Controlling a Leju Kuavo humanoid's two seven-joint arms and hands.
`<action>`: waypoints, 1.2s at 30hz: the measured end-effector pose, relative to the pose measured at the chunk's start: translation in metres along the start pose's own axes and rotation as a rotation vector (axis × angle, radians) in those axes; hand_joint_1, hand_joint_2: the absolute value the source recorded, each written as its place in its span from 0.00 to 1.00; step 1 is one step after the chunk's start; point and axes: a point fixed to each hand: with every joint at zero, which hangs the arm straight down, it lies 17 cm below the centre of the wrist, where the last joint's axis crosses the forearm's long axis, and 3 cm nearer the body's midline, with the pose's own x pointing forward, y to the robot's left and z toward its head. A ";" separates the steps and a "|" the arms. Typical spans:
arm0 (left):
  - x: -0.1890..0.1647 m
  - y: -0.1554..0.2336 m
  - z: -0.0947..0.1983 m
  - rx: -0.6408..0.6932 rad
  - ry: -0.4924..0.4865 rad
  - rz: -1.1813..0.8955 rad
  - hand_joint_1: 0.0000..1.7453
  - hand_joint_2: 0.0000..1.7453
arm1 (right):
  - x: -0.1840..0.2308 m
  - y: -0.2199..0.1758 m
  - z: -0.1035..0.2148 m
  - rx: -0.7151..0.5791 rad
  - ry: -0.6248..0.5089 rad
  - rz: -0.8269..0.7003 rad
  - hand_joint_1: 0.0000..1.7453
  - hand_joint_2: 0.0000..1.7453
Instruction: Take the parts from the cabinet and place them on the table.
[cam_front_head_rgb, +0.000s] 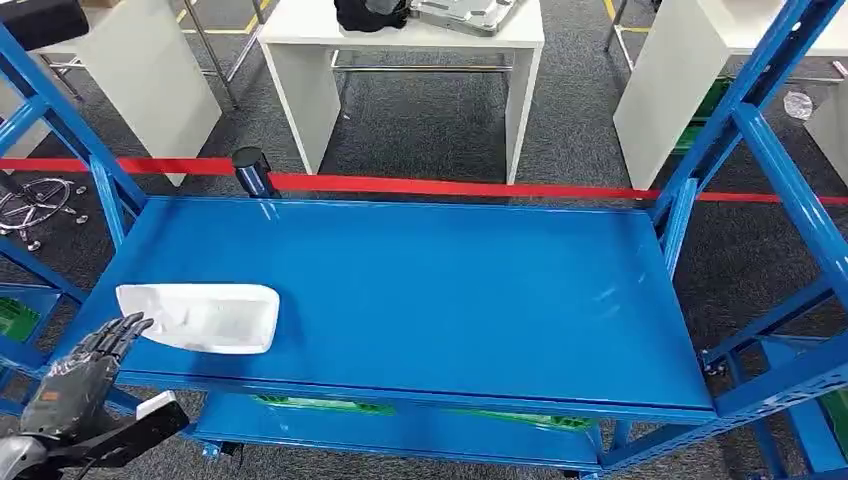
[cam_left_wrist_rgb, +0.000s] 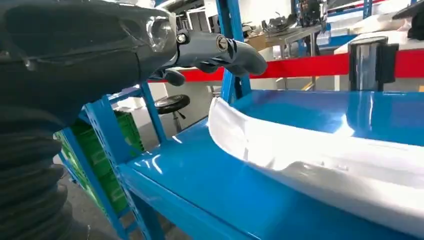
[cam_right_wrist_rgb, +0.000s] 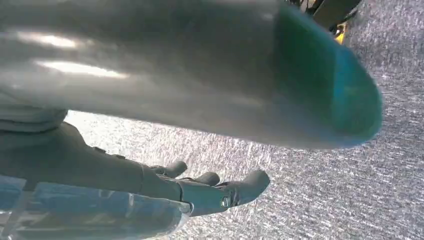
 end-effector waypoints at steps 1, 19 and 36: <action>-0.002 0.001 -0.001 0.001 0.003 -0.001 0.00 1.00 | 0.001 0.000 0.000 0.003 -0.002 0.001 0.00 0.00; -0.016 0.008 -0.030 0.023 0.022 -0.040 0.00 1.00 | 0.015 0.004 -0.001 0.032 -0.040 0.034 0.00 0.00; -0.012 0.010 -0.062 0.021 -0.006 -0.051 0.00 1.00 | 0.023 0.008 -0.003 0.046 -0.052 0.053 0.00 0.00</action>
